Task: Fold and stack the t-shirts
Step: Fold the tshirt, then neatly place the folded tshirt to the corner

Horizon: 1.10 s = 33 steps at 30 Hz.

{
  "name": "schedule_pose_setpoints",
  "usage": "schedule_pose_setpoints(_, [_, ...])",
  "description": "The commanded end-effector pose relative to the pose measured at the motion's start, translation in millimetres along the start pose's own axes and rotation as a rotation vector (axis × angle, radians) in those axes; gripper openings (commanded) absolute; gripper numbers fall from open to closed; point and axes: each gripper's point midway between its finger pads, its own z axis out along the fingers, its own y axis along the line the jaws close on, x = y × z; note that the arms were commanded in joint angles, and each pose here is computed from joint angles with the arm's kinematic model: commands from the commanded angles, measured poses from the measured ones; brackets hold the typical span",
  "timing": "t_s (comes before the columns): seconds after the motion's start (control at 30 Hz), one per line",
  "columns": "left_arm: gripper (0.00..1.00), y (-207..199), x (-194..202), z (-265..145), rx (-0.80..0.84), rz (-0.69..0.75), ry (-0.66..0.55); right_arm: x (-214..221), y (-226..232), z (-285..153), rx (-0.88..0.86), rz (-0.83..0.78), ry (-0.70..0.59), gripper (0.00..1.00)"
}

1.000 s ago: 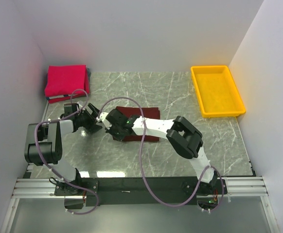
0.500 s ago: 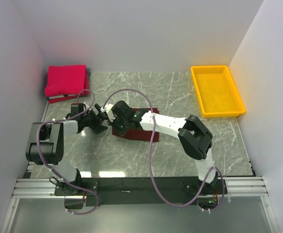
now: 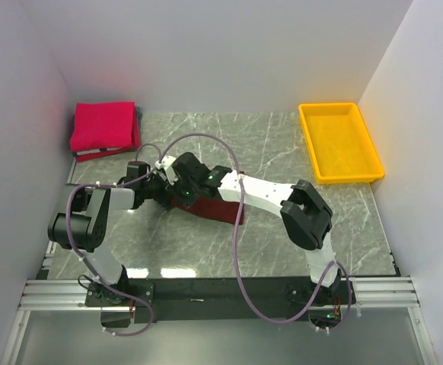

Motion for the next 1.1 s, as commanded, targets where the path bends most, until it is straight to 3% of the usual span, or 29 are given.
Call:
schedule_pose_setpoints(0.0, [0.78, 26.3, -2.7, 7.4, -0.110, -0.059, -0.057, -35.5, -2.3, -2.9, 0.014, 0.027, -0.088, 0.00])
schedule_pose_setpoints(0.6, [0.58, 21.4, -21.2, 35.3, -0.094, -0.068, -0.057, -27.8, 4.1, -2.6, -0.019, 0.051, -0.076, 0.00])
schedule_pose_setpoints(0.63, [0.54, 20.2, -21.1, 35.3, -0.092, -0.064, -0.057, -27.4, 4.1, -1.7, -0.019, 0.053, -0.074, 0.00])
schedule_pose_setpoints(0.7, [0.30, 20.2, -21.9, 35.3, -0.105, -0.032, -0.056, -28.6, 3.5, 0.4, -0.017, 0.053, -0.073, 0.00])
schedule_pose_setpoints(0.77, [0.12, 11.0, -31.1, 33.7, -0.109, 0.006, -0.064, -31.8, 3.2, 1.4, -0.015, 0.053, -0.067, 0.00])
schedule_pose_setpoints(0.8, [0.08, 8.5, -36.7, 31.6, -0.113, 0.092, -0.068, -34.5, 2.7, 0.4, -0.012, 0.051, -0.068, 0.00])
schedule_pose_setpoints(0.9, [0.01, -20.5, -74.5, 21.2, -0.188, 0.286, -0.140, -43.4, -2.1, -8.0, 0.010, 0.048, -0.088, 0.38])
schedule_pose_setpoints(1.0, [0.01, -24.1, -93.9, 11.6, -0.265, 0.412, -0.161, -49.9, -13.1, -21.5, 0.005, 0.074, -0.102, 0.44])
schedule_pose_setpoints(1.07, [0.01, -40.6, -117.4, 7.0, -0.282, 0.481, -0.210, -53.6, -25.5, -37.6, 0.016, 0.090, -0.127, 0.53])
